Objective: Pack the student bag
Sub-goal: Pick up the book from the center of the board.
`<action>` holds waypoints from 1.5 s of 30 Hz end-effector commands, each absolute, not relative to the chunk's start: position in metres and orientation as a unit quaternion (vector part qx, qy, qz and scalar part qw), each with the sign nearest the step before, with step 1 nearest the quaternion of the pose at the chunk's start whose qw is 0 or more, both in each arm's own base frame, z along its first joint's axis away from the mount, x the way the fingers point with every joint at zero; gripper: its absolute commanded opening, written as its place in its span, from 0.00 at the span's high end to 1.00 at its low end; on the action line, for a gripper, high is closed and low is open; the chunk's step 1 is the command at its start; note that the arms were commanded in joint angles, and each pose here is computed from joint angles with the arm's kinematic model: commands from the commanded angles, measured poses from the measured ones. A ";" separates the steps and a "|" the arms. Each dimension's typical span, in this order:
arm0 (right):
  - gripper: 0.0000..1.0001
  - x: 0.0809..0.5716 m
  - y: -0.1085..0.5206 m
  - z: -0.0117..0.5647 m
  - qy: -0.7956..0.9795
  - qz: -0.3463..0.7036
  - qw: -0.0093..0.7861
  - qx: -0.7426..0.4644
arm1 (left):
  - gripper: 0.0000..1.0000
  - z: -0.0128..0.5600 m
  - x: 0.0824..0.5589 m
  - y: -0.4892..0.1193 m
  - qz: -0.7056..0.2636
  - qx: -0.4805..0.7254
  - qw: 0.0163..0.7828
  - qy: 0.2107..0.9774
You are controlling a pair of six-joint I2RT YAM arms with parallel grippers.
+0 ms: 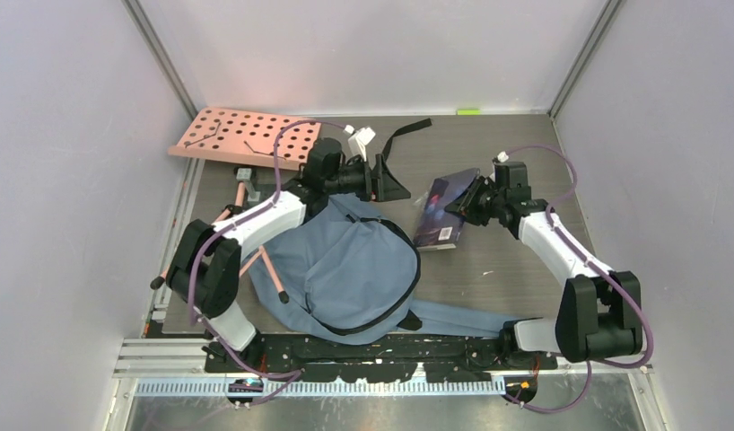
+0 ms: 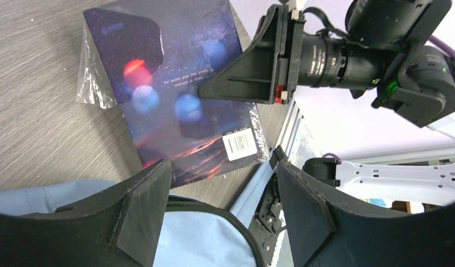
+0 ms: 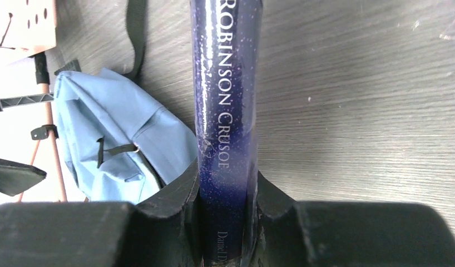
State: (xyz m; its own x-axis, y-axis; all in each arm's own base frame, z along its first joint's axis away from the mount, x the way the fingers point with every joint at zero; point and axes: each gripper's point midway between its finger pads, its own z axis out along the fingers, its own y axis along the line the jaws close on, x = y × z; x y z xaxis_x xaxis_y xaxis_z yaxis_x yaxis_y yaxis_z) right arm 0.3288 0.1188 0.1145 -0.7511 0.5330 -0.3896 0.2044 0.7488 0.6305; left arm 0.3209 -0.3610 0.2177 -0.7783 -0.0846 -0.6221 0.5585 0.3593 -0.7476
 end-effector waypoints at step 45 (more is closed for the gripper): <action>0.99 0.302 0.098 0.240 0.864 0.258 0.409 0.142 | 0.18 0.147 0.146 -0.336 -0.116 0.386 0.386 0.830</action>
